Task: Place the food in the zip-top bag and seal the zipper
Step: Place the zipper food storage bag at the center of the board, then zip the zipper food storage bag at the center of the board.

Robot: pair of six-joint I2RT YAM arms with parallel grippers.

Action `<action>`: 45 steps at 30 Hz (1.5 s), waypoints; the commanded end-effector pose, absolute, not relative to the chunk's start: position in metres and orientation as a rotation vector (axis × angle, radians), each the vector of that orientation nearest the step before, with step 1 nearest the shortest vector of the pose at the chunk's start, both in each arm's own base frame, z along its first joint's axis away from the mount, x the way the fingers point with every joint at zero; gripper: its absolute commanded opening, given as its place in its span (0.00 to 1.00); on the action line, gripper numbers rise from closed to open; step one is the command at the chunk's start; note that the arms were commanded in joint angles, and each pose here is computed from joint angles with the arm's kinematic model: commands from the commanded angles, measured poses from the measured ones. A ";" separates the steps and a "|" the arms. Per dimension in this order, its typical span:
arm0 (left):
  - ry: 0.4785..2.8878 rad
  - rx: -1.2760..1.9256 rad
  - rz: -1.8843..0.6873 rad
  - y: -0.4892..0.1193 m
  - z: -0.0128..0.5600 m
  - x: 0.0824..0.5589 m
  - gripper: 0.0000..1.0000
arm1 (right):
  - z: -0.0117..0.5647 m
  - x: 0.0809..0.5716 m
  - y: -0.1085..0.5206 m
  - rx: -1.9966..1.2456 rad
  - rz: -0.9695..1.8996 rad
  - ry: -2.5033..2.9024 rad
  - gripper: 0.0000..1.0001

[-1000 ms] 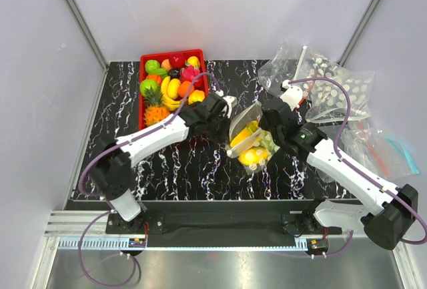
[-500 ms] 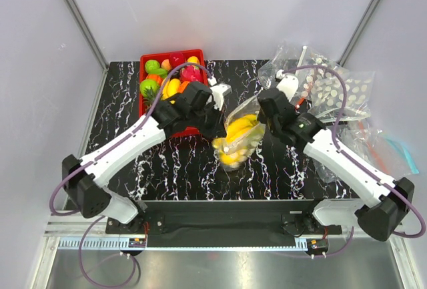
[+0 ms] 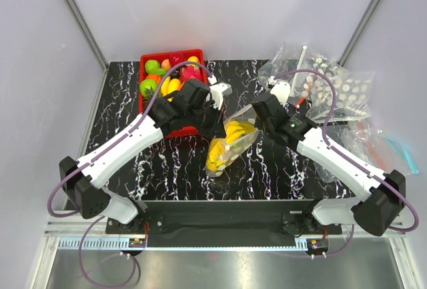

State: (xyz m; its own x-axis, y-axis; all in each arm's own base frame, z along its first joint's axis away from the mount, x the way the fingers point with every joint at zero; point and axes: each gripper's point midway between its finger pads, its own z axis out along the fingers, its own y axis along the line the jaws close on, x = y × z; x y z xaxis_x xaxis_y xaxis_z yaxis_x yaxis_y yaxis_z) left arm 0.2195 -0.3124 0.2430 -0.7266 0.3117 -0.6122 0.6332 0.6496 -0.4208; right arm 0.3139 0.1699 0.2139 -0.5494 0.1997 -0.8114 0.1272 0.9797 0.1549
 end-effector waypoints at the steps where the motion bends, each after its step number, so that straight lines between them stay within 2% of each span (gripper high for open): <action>1: 2.369 0.787 -0.936 -0.319 0.240 0.213 0.00 | 0.252 0.321 0.172 0.274 0.176 2.054 0.00; 3: 2.369 0.787 -0.932 -0.319 0.234 0.214 0.00 | 0.259 0.321 0.175 0.260 0.203 2.042 0.00; 5: 2.345 0.772 -0.914 -0.317 0.239 0.217 0.00 | 0.255 0.321 0.177 0.246 0.207 2.053 0.24; 10: 2.306 0.786 -0.911 -0.316 0.245 0.219 0.03 | 0.238 0.315 0.181 0.245 0.232 2.098 0.48; 11: 2.309 0.785 -0.917 -0.317 0.243 0.218 0.03 | 0.231 0.313 0.181 0.244 0.235 2.108 0.58; 13: 2.302 0.784 -0.953 -0.319 0.239 0.214 0.03 | 0.234 0.309 0.185 0.262 0.298 2.094 0.68; 18: 2.247 0.762 -1.033 -0.325 0.247 0.209 0.09 | 0.228 0.305 0.194 0.261 0.355 2.131 0.72; 20: 2.233 0.770 -1.054 -0.326 0.252 0.207 0.18 | 0.230 0.306 0.196 0.260 0.352 2.140 0.72; 22: 2.206 0.784 -1.081 -0.326 0.259 0.202 0.27 | 0.230 0.303 0.201 0.246 0.380 2.160 0.49; 24: 2.188 0.789 -1.090 -0.326 0.261 0.200 0.29 | 0.228 0.301 0.203 0.253 0.397 2.174 0.27; 25: 2.177 0.791 -1.089 -0.325 0.264 0.200 0.30 | 0.226 0.300 0.203 0.253 0.392 2.178 0.12; 26: 2.177 0.790 -1.089 -0.325 0.264 0.199 0.35 | 0.227 0.301 0.200 0.265 0.377 2.173 0.06; 28: 2.171 0.795 -1.093 -0.323 0.268 0.198 0.47 | 0.228 0.300 0.195 0.282 0.368 2.165 0.02; 29: 2.172 0.797 -1.091 -0.322 0.269 0.196 0.61 | 0.229 0.300 0.192 0.291 0.355 2.152 0.02; 32: 2.131 0.784 -1.064 -0.312 0.278 0.193 0.78 | 0.231 0.297 0.184 0.307 0.339 2.135 0.01; 34: 2.111 0.760 -1.017 -0.302 0.280 0.193 0.82 | 0.228 0.296 0.180 0.322 0.330 2.131 0.01; 36: 2.100 0.755 -0.997 -0.296 0.273 0.190 0.94 | 0.229 0.294 0.178 0.335 0.329 2.121 0.01; 38: 2.042 0.771 -1.001 -0.296 0.274 0.188 0.99 | 0.227 0.294 0.176 0.340 0.326 2.119 0.01; 45: 1.801 0.656 -0.926 -0.276 0.276 0.192 0.99 | 0.226 0.292 0.171 0.359 0.315 2.117 0.02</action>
